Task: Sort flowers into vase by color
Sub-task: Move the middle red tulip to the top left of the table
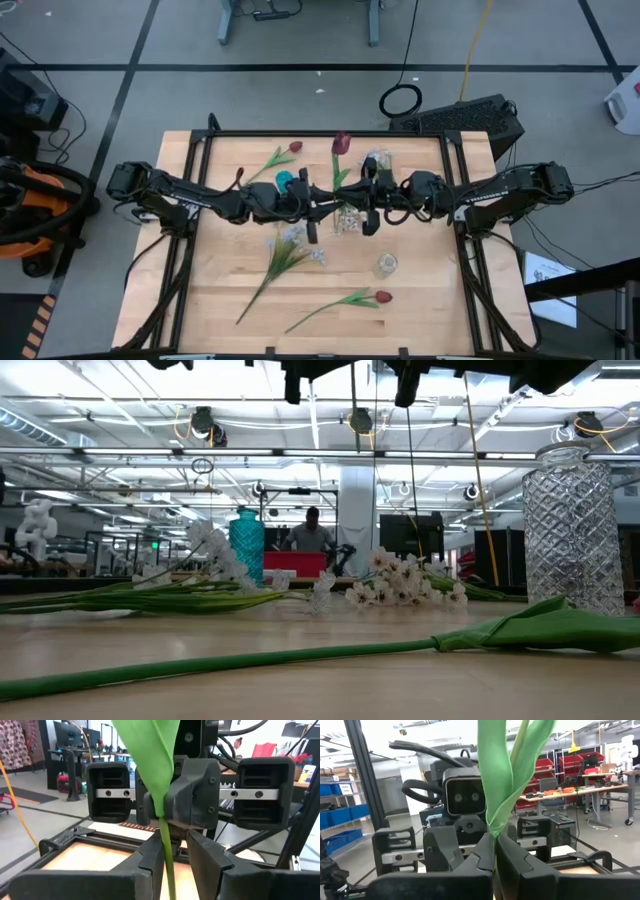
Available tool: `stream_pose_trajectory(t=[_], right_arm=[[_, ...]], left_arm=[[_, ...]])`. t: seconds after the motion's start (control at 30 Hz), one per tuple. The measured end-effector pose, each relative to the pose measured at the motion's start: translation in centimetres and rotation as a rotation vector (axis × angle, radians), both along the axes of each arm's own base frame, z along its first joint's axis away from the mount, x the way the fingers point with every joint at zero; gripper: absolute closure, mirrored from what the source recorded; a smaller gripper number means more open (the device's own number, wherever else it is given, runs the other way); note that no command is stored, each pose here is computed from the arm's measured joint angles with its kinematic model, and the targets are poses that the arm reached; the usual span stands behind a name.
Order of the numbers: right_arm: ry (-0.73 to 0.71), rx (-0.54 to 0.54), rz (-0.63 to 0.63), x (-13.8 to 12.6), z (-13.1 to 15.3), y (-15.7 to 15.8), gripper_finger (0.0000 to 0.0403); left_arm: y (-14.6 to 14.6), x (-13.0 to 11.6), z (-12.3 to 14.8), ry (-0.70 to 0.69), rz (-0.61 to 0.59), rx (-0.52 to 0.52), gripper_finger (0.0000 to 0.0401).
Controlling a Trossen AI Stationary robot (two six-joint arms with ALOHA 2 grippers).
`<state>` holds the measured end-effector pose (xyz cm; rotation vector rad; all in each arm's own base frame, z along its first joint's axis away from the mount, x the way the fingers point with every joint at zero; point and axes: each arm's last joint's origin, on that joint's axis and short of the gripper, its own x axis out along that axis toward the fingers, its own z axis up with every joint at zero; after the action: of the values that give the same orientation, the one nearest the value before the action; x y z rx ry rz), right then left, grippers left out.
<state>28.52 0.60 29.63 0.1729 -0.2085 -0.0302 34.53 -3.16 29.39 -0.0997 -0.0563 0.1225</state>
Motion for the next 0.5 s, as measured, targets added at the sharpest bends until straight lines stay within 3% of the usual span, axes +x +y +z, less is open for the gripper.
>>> stream_pose_trajectory(t=[0.5], right_arm=[[0.005, -0.011, -0.003, 0.0, 0.0, 0.0, 0.0403]], left_arm=[[0.0, -1.1, 0.9, 0.026, 0.002, -0.005, 0.0313]])
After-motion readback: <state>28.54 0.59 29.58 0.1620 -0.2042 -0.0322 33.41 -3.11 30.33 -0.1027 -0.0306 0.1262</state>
